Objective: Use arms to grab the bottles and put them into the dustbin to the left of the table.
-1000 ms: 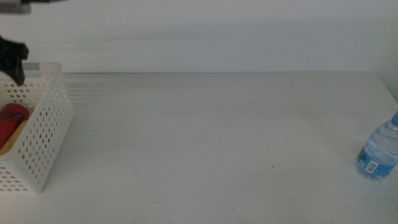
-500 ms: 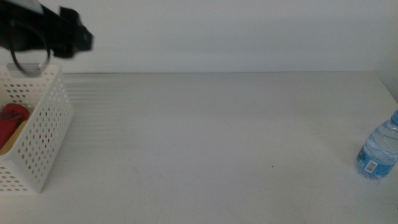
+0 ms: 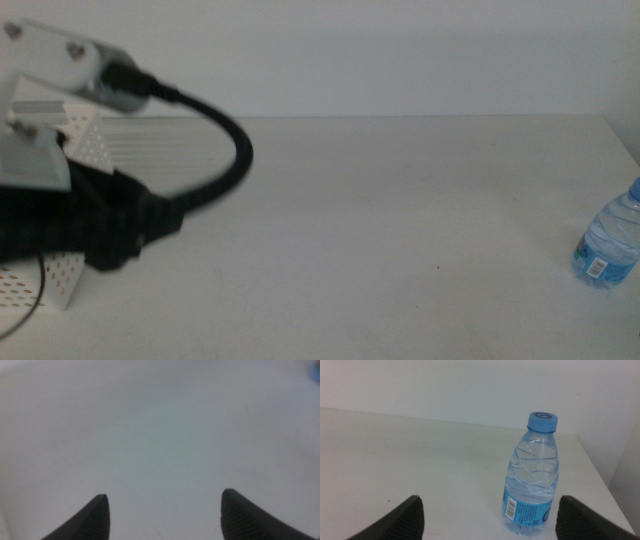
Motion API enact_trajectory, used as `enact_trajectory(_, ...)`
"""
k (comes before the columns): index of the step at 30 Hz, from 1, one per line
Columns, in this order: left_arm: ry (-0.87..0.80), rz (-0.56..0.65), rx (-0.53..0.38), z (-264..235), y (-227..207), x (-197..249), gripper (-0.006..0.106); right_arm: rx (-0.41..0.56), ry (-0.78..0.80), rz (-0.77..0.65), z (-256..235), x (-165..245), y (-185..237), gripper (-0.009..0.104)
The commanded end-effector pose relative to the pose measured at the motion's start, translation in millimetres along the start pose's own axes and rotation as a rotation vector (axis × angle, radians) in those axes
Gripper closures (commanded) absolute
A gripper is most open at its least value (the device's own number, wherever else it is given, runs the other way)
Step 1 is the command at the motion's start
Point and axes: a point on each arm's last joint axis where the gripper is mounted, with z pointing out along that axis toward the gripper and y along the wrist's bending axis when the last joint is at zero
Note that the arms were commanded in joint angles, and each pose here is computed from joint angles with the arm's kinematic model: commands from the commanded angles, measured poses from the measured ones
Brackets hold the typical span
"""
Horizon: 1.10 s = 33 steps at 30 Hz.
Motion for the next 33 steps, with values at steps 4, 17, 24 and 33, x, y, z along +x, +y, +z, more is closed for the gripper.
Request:
enact_trajectory(4,-0.115,0.002,0.071,-17,-12,0,0.032,0.017,-0.112,-0.015,-3,-11,-1,0.025)
enact_trajectory(17,-0.530,0.001,0.047,-25,-10,67,0.032,0.017,-0.112,-0.015,-3,-11,-1,0.025)
enact_trajectory(24,-0.546,0.018,0.040,-28,-9,91,0.029,0.017,-0.112,-0.015,-3,-11,-1,0.025)
enact_trajectory(33,-0.504,0.039,0.048,-23,-10,101,0.010,0.017,-0.112,-0.015,-3,-11,-1,0.025)
